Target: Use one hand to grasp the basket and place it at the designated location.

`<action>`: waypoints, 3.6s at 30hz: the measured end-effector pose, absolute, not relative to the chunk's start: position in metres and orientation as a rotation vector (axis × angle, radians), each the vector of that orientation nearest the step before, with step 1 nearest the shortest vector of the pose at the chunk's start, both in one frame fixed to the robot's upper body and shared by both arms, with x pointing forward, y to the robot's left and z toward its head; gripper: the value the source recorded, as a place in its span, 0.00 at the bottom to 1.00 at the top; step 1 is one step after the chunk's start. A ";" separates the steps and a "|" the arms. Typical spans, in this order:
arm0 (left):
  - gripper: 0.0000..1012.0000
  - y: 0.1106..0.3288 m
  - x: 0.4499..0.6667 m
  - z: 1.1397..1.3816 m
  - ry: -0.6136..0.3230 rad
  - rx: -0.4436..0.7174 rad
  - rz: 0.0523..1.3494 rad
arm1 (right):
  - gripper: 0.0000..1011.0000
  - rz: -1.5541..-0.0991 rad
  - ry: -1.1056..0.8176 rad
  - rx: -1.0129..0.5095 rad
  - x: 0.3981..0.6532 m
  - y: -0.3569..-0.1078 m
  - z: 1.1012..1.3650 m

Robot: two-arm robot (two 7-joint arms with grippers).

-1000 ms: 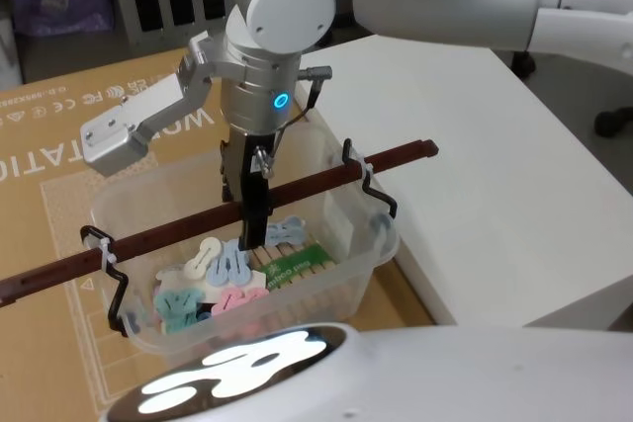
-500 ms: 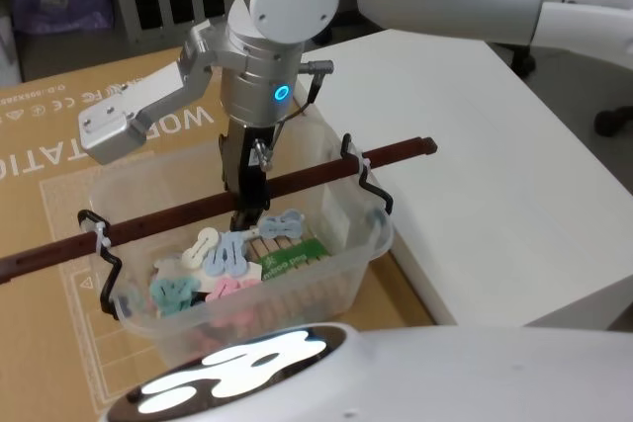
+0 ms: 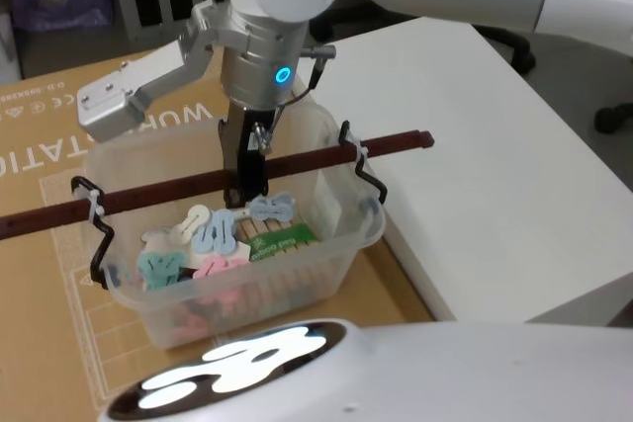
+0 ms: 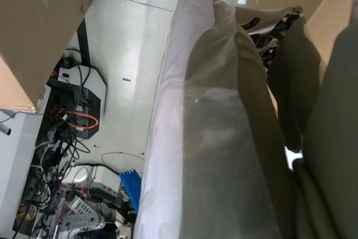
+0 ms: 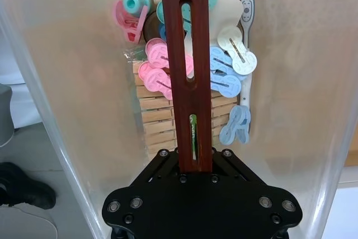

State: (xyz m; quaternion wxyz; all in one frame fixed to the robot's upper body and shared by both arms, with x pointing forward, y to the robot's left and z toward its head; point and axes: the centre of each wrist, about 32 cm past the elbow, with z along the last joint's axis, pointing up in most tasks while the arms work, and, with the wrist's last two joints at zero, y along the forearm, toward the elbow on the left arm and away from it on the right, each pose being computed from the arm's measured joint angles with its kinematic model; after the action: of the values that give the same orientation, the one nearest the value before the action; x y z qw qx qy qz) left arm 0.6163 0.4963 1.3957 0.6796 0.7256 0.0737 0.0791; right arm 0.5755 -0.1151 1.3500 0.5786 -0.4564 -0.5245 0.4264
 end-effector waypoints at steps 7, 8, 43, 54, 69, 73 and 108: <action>0.00 0.496 0.616 1.396 0.165 1.629 0.178 | 0.01 0.979 -1.223 -1.046 0.580 -0.121 1.363; 0.00 0.496 0.616 1.396 0.166 1.629 0.178 | 0.01 0.976 -1.223 -1.044 0.580 -0.122 1.365; 0.00 0.496 0.616 1.396 0.165 1.629 0.178 | 0.00 0.787 -1.147 -1.057 0.608 -0.186 1.437; 0.00 0.496 0.616 1.396 0.165 1.629 0.178 | 0.00 0.687 -1.075 -1.082 0.625 -0.216 1.446; 0.00 0.496 0.616 1.396 0.166 1.629 0.178 | 0.00 0.441 -0.907 -1.140 0.657 -0.291 1.470; 0.00 0.496 0.616 1.396 0.165 1.629 0.178 | 0.00 0.403 -0.878 -1.153 0.660 -0.301 1.472; 0.00 0.496 0.616 1.396 0.166 1.629 0.178 | 0.00 -0.004 -0.359 -1.301 0.660 -0.424 1.453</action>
State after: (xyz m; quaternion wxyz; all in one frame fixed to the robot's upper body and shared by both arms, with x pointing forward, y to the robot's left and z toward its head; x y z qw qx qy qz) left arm 0.6163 0.4963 1.3957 0.6796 0.7256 0.0737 0.0792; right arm 0.6599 -0.4238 1.4526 0.7809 -0.6022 -0.1661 -0.0017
